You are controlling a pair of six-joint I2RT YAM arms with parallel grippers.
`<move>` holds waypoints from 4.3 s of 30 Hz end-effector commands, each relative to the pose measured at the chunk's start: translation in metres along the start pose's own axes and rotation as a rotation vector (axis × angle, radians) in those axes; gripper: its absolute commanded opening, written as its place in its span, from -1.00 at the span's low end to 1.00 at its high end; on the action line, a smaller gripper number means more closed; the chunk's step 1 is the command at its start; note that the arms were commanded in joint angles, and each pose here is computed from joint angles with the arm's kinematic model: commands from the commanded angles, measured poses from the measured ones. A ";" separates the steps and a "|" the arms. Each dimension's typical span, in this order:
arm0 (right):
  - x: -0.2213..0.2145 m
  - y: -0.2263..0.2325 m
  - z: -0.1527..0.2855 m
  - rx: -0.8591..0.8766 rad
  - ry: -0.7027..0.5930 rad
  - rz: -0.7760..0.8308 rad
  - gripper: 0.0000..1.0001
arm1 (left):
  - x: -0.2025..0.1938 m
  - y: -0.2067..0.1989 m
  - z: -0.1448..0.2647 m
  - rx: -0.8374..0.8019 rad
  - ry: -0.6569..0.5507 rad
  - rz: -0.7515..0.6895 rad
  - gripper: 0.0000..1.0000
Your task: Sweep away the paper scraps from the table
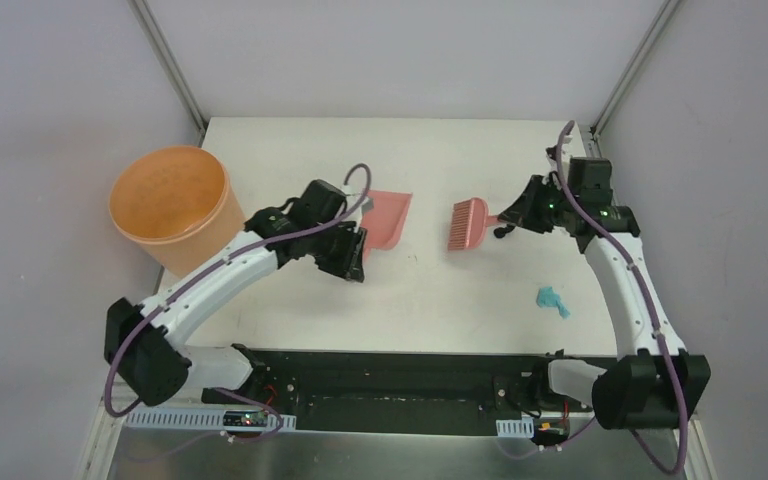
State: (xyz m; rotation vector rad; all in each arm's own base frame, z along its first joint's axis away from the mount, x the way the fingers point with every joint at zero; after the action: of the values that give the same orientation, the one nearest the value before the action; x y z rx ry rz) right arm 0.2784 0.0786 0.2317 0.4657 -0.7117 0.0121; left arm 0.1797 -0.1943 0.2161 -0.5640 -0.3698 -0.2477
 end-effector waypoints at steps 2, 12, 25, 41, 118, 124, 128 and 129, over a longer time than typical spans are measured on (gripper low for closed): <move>0.013 0.035 0.079 0.250 -0.082 0.107 -1.00 | -0.014 0.010 -0.048 0.116 0.129 -0.167 -1.00; 0.001 -0.068 0.138 -0.427 0.139 0.256 -1.00 | -0.048 0.021 -0.071 0.150 0.278 -0.209 -0.95; -0.058 -0.127 0.158 -0.796 0.383 0.201 -1.00 | -0.075 0.035 -0.090 0.302 0.437 -0.268 -0.85; -0.036 -0.069 0.061 -0.201 0.373 -0.057 -1.00 | -0.085 0.032 -0.100 0.362 0.431 -0.293 -0.22; 0.016 0.082 0.019 0.304 0.421 0.485 -1.00 | -0.047 -0.005 -0.114 0.355 0.553 -0.462 -1.00; 0.058 0.063 0.009 0.077 0.280 0.571 -1.00 | -0.049 -0.005 -0.090 0.380 0.548 -0.432 -1.00; 0.084 0.051 -0.005 -0.088 0.208 0.615 -1.00 | -0.051 -0.006 -0.077 0.407 0.554 -0.392 -1.00; 0.090 0.045 -0.010 -0.133 0.198 0.628 -1.00 | -0.052 -0.006 -0.073 0.410 0.554 -0.384 -1.00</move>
State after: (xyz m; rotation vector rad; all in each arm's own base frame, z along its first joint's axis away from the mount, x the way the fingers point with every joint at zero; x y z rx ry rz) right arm 0.3063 0.1215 0.2902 0.2963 -0.5048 0.6286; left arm 0.1554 -0.2441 0.1185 -0.0050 0.0420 -0.7207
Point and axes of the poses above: each gripper's point midway between its finger pads, its own z axis back along the fingers, its own y axis along the line the jaws close on, x = y × z, the point moved 5 cm from there along z, back along the fingers, and after that the axes turned 7 degrees about z, right-handed, at the moved point
